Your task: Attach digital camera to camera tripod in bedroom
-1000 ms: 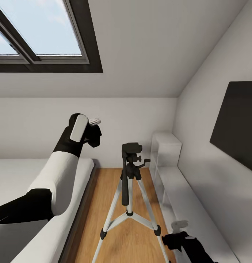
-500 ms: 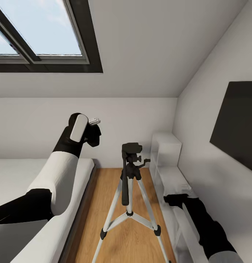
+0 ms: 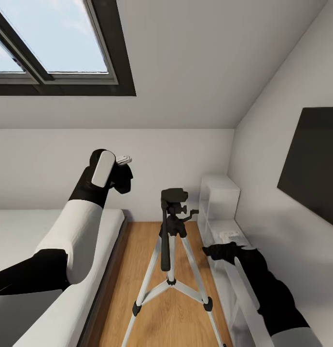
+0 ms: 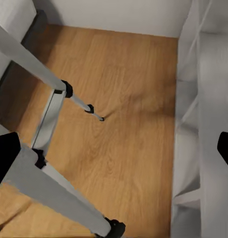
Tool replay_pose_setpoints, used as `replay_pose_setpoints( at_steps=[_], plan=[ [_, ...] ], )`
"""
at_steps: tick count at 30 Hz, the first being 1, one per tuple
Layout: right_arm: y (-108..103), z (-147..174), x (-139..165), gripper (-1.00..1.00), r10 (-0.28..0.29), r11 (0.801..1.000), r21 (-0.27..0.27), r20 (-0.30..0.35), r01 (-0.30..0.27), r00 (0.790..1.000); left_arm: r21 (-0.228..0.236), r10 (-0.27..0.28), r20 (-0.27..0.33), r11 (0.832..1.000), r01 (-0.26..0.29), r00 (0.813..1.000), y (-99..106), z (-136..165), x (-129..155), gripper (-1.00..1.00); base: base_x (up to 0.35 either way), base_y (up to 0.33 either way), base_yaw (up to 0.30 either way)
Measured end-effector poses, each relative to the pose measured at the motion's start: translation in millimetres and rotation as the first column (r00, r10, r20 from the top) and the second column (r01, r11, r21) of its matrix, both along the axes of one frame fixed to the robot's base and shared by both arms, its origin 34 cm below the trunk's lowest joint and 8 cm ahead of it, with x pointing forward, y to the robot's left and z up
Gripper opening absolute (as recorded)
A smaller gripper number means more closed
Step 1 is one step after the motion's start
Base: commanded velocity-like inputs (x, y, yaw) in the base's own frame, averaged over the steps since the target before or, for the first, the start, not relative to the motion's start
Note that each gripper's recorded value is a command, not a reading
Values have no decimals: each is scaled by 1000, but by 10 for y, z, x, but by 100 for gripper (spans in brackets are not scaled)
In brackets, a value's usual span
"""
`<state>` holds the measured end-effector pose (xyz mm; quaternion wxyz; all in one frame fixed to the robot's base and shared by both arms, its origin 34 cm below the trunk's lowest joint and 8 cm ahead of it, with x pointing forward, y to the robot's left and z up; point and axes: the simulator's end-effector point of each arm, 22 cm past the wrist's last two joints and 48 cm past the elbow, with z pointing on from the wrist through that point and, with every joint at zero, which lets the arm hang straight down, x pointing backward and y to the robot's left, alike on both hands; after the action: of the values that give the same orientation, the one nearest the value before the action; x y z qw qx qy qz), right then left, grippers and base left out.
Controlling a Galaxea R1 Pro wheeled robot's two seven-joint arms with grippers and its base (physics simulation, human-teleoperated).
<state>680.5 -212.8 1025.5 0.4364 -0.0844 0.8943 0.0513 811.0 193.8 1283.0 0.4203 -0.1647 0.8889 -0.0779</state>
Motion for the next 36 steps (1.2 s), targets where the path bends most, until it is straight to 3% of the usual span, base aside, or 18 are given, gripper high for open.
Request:
replay_pose_setpoints(
  at_steps=[3,10,20,36],
  plan=[
    [135,-99,-59,100,49,999,23,-28,-48,998,-3,-2,-3,1000,2,1000,-10,-10,0,-100,0,0,0],
    [157,-578,-208,100,83,996,33,-125,-80,989,-6,-4,-5,1000,4,1000,-19,-22,0,-100,0,0,0],
    [173,-993,-251,100,94,995,36,-130,-90,987,-8,-7,-7,1000,7,1000,-32,-26,-2,-100,0,0,0],
    [307,-1098,-307,100,134,991,27,-135,-132,982,-9,-9,-9,1000,8,1000,-45,-34,-3,-100,0,0,0]
  ],
)
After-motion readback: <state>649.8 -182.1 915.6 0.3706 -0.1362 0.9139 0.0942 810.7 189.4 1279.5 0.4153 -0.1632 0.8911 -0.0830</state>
